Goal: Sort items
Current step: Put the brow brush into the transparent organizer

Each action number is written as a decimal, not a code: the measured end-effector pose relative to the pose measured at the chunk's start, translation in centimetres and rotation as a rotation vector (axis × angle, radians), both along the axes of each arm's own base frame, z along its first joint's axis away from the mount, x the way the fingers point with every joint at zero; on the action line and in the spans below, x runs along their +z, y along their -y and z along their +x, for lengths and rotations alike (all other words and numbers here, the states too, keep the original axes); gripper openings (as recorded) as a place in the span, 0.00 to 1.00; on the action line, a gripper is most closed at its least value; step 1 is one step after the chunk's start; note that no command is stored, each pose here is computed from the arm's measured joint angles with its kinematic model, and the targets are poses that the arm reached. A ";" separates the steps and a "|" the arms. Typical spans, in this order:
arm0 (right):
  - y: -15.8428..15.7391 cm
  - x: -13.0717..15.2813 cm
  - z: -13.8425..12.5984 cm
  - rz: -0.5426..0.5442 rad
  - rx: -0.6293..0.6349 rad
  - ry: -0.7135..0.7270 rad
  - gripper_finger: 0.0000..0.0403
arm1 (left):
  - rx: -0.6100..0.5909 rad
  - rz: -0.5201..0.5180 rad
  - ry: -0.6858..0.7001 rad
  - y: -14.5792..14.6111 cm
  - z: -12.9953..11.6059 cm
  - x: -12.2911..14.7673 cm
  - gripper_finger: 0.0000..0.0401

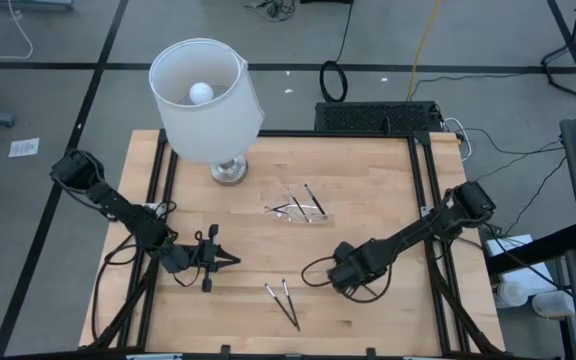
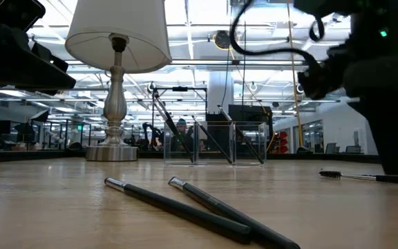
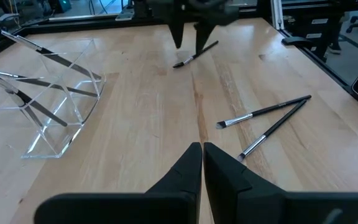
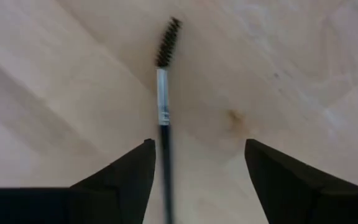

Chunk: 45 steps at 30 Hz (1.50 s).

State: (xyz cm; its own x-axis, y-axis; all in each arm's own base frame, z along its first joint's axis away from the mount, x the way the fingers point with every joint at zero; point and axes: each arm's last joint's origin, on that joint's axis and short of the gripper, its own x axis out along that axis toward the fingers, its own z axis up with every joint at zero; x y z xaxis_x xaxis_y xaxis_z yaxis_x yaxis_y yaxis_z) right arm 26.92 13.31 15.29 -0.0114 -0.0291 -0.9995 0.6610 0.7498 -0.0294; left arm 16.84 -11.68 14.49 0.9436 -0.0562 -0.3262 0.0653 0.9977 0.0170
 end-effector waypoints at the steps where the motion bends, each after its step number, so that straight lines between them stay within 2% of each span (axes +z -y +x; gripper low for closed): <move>1: 0.0 -0.5 -0.1 0.007 0.002 0.013 0.59 | 0.000 0.000 0.000 0.0 0.0 0.0 0.06; 5: 0.1 -1.5 -0.3 0.056 0.019 0.059 0.56 | 0.000 0.000 0.000 0.0 0.0 0.0 0.06; 14: 0.6 -2.8 -1.3 0.037 0.023 0.018 0.44 | 0.000 -0.001 0.001 0.0 0.0 0.0 0.06; 18: 0.8 -3.3 -1.8 0.022 0.018 0.000 0.33 | 0.004 -0.010 0.000 0.0 0.0 0.0 0.06; 26: 1.2 -4.1 -2.6 -0.004 0.047 -0.021 0.03 | 0.001 -0.002 0.001 0.0 0.0 0.0 0.06; 32: 1.4 -4.0 -2.5 -0.053 0.086 -0.001 0.02 | 0.011 0.008 0.001 -0.2 0.2 0.0 0.06; 39: 0.7 -1.5 -1.8 -0.142 0.137 0.191 0.01 | 0.016 -0.008 -0.001 -0.2 0.1 0.0 0.06; 45: -0.3 2.7 -0.8 -0.190 0.187 0.485 0.00 | 0.016 -0.008 -0.002 -0.2 0.1 0.0 0.06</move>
State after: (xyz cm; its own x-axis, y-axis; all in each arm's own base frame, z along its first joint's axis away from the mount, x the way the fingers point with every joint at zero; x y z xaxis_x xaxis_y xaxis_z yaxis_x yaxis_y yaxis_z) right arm 26.08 13.60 17.95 0.4718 -0.1670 -0.8657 0.4888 0.8668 0.0991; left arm 16.99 -11.45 14.48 0.9439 -0.0433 -0.3273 0.0489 0.9988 0.0091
